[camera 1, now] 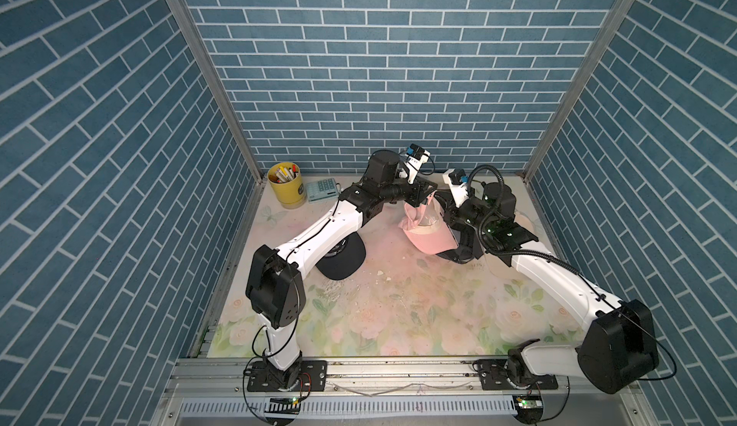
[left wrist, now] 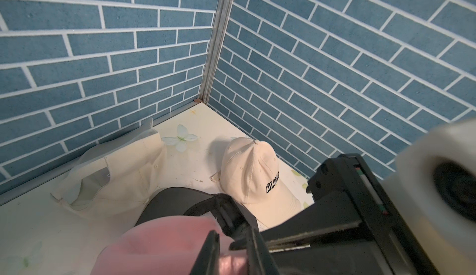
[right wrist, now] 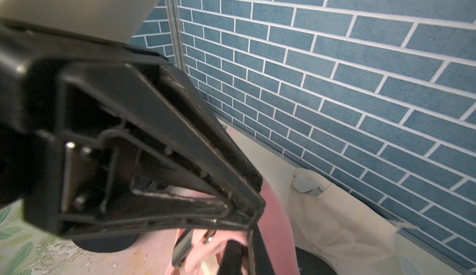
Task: Open the adjustable buckle of the baseball cap
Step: Open the adjustable buckle on the baseball cap.
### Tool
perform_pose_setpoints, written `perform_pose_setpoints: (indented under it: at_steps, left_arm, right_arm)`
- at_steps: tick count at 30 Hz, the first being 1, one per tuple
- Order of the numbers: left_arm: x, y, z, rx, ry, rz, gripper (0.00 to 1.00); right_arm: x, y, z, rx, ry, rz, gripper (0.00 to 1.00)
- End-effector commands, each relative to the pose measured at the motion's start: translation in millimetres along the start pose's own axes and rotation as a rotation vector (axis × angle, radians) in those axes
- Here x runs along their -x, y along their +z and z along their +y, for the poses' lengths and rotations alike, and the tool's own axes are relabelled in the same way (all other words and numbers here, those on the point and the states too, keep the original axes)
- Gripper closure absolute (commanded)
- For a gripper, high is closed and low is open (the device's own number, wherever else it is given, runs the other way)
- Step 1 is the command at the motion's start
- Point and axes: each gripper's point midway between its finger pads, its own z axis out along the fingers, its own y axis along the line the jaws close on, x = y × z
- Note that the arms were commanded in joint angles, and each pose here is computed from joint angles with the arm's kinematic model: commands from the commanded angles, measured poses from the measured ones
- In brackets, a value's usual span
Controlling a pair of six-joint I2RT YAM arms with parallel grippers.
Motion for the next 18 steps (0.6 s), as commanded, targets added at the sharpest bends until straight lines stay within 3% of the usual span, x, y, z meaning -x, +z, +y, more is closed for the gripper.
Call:
perform_pose_setpoints:
  at_steps: [1, 8, 18]
  left_arm:
    - [10, -12, -4, 0.012, 0.020, -0.021, 0.84]
    - [10, -15, 0, 0.042, 0.029, -0.017, 1.00]
    - [36, -44, 11, 0.167, 0.055, -0.110, 1.00]
  right_arm:
    - [21, -7, -4, -0.035, -0.078, -0.067, 0.99]
    - [18, -6, -11, -0.074, -0.074, -0.055, 1.00]
    - [10, 2, -31, -0.170, 0.011, -0.037, 1.00]
